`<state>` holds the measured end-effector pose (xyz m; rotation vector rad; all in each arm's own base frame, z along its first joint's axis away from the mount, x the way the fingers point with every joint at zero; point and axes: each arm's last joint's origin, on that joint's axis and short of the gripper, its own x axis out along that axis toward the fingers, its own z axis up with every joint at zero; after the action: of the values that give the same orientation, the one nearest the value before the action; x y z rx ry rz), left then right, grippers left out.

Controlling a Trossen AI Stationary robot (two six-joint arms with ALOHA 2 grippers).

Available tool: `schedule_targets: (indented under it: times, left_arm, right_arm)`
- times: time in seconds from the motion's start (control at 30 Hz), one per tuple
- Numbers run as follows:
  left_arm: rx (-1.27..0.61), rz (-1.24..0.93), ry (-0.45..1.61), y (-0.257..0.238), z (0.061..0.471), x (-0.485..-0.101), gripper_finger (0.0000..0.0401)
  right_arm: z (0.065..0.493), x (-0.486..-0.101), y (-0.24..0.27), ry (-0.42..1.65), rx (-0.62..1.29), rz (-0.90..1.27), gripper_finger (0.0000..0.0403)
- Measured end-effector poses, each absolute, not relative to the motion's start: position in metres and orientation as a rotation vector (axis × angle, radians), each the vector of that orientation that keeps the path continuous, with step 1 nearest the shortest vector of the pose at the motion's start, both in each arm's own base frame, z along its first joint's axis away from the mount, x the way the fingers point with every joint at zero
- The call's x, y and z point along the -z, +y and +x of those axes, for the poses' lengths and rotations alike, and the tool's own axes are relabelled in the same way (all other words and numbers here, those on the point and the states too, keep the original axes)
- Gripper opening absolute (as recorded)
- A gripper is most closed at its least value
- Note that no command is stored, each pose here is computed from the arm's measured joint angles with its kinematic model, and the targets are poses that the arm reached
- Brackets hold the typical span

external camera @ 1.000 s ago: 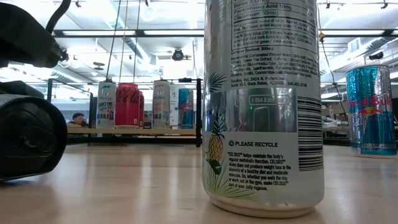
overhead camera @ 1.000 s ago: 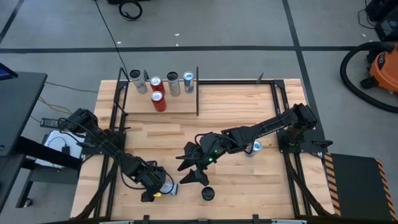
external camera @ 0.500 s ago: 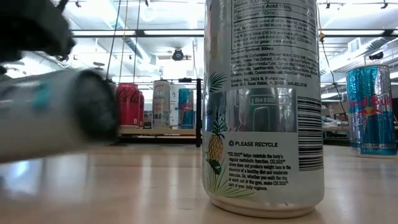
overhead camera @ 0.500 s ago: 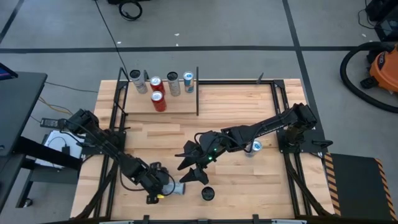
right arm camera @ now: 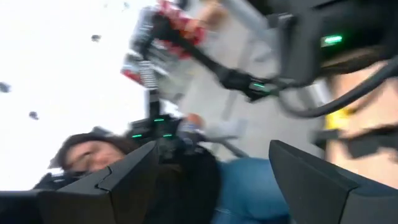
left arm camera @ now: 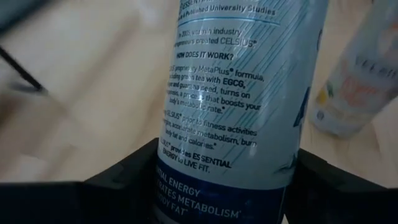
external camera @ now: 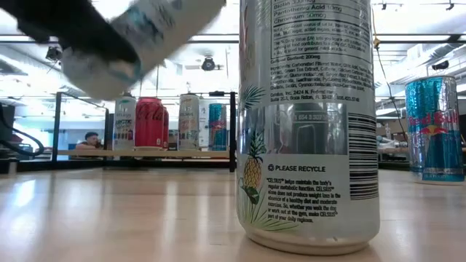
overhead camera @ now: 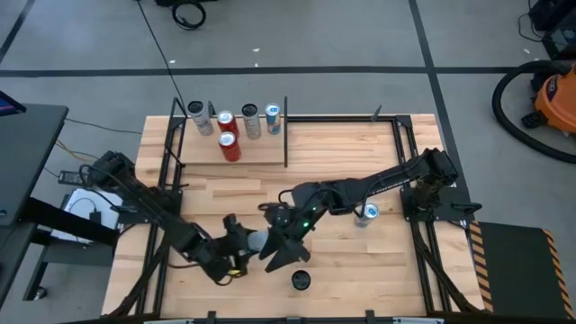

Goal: Place canned beverage on shelf
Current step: Put the blue-white soda can on the shelf aligned with the other blue-white soda can

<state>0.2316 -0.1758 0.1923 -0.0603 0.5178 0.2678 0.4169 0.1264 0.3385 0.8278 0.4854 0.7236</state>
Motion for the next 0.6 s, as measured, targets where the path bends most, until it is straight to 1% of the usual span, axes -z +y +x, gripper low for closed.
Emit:
schedule_targets:
  times: [0.13, 0.3, 0.47, 0.6]
  left_arm:
    - [-0.350, -0.023, 0.386, -0.169, 0.211, -0.224, 0.0262]
    - [-0.435, -0.008, 0.265, -0.151, 0.174, -0.263, 0.0262]
    - [-0.515, -0.017, 0.162, -0.126, 0.139, -0.286, 0.0262]
    - [-0.597, -0.036, 0.063, -0.106, 0.118, -0.291, 0.0262]
  right_arm:
    - [0.416, -0.356, 0.126, 0.372, -0.886, 0.843, 0.0313]
    - [0.412, -0.372, 0.125, 0.274, -1.028, 0.853, 0.0313]
    - [0.411, -0.380, 0.117, 0.237, -1.083, 0.869, 0.0313]
    - [0.413, -0.381, 0.106, 0.224, -1.079, 0.865, 0.0313]
